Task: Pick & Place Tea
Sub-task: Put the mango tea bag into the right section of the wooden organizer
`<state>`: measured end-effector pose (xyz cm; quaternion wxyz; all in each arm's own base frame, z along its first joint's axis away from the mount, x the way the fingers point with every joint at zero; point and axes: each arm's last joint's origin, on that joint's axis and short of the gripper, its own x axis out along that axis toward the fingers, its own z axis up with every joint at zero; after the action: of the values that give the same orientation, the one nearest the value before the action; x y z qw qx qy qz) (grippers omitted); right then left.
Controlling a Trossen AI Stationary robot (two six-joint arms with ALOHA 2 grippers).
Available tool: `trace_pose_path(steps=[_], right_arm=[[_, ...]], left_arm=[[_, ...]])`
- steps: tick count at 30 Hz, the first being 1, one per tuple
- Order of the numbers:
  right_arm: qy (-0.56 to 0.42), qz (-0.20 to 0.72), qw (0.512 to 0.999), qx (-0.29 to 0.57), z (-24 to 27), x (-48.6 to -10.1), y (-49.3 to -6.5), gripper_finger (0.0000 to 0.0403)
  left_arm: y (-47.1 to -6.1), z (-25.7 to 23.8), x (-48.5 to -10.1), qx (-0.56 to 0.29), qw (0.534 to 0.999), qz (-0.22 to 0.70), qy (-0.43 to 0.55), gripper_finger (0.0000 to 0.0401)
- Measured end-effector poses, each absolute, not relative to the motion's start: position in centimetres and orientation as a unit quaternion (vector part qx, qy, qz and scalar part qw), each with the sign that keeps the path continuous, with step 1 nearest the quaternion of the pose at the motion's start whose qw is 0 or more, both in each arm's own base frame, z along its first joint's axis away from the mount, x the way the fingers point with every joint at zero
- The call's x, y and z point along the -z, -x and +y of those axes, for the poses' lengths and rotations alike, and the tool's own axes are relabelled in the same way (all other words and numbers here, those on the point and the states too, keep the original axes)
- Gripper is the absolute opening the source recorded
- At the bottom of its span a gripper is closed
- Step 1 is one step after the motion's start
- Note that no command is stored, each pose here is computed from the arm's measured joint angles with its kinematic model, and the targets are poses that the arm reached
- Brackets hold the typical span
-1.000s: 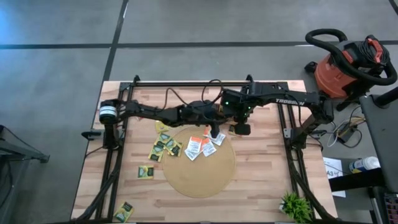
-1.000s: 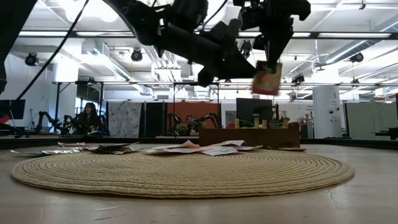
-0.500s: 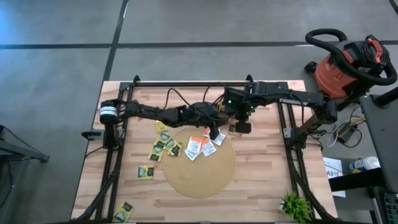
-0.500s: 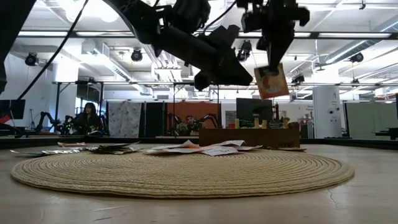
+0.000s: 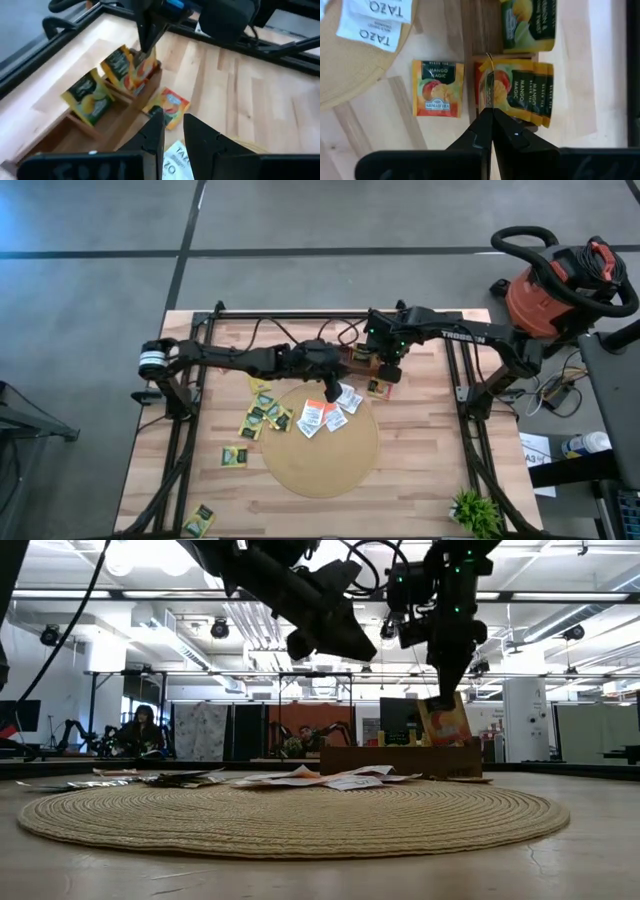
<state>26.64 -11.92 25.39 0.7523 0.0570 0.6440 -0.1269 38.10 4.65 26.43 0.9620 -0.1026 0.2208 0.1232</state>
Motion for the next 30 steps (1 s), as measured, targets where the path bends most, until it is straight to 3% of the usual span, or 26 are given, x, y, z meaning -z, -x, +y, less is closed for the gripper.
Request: trace_pose_path(steps=[30], right_arm=[[-0.085, 0.616, 0.774, 0.118, -13.8, -22.4, -25.6, 0.0008]], left_arm=[[-37.9, 4.8, -26.6, -0.145, 0.961, 0.218, 0.088, 0.0067]])
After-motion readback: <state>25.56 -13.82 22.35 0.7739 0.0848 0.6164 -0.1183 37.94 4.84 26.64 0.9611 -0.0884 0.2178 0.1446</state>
